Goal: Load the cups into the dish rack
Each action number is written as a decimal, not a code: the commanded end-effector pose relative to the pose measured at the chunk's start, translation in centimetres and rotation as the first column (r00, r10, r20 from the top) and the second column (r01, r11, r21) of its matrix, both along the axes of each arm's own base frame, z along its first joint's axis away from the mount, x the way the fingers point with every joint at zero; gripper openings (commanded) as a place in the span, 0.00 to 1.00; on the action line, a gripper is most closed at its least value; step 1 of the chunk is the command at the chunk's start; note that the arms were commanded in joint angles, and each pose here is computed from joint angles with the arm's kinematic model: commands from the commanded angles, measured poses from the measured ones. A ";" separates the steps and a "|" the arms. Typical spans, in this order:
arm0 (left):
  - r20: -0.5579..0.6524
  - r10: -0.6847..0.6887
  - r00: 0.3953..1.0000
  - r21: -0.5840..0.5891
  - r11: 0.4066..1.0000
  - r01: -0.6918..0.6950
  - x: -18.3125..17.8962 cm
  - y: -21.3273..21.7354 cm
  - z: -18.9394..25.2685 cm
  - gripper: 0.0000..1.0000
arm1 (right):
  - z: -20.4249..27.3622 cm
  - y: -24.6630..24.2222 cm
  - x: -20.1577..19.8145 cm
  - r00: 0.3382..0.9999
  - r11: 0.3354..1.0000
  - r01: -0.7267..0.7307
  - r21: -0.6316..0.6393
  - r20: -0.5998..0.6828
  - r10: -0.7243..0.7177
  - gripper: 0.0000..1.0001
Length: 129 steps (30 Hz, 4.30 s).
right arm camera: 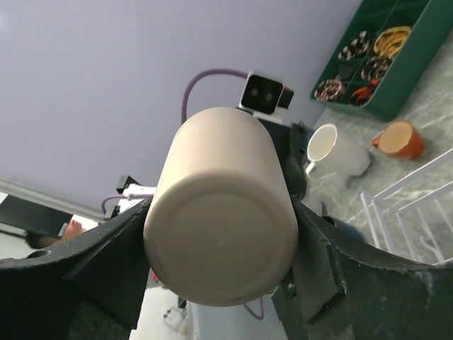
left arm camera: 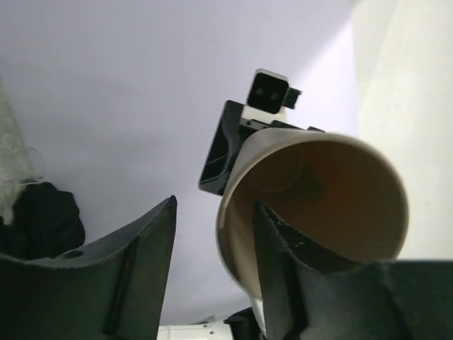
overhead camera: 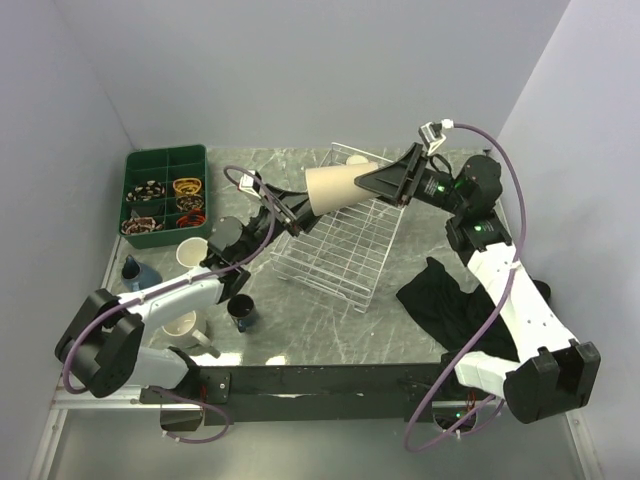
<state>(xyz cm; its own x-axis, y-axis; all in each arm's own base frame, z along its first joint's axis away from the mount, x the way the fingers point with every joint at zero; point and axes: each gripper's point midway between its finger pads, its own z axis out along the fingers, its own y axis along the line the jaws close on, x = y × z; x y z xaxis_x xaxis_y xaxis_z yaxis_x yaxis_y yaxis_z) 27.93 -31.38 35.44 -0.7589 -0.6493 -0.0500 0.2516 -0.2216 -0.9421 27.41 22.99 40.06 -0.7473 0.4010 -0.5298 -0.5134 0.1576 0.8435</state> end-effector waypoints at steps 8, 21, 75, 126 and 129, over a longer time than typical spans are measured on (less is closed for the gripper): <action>0.103 0.129 0.986 0.271 0.950 -0.152 -1.2 2.5 -0.6 0.92 | 1.2 -4.6 1.9 0.930 0.966 0.172 -0.191 0.355 -0.096 0.00; 0.387 0.363 0.848 0.673 0.518 -0.528 -4.0 14.6 -2.8 0.96 | -4.4 -8.7 9.6 0.848 0.678 0.411 -0.609 0.528 -0.039 0.00; 0.267 0.441 0.857 0.726 0.492 -0.480 -8.2 19.1 -9.2 0.96 | -20.7 -12.2 25.0 0.951 0.232 0.300 -0.925 0.308 -0.002 1.00; -0.005 0.696 0.718 0.993 -0.082 0.087 5.0 28.0 -21.7 0.93 | -16.1 -12.3 -1.4 0.848 0.776 0.293 -0.559 0.527 0.060 1.00; 0.005 0.706 0.708 0.980 -0.145 0.137 5.2 28.9 -22.9 0.88 | -15.9 -12.4 -1.3 0.847 0.776 0.298 -0.556 0.529 0.055 1.00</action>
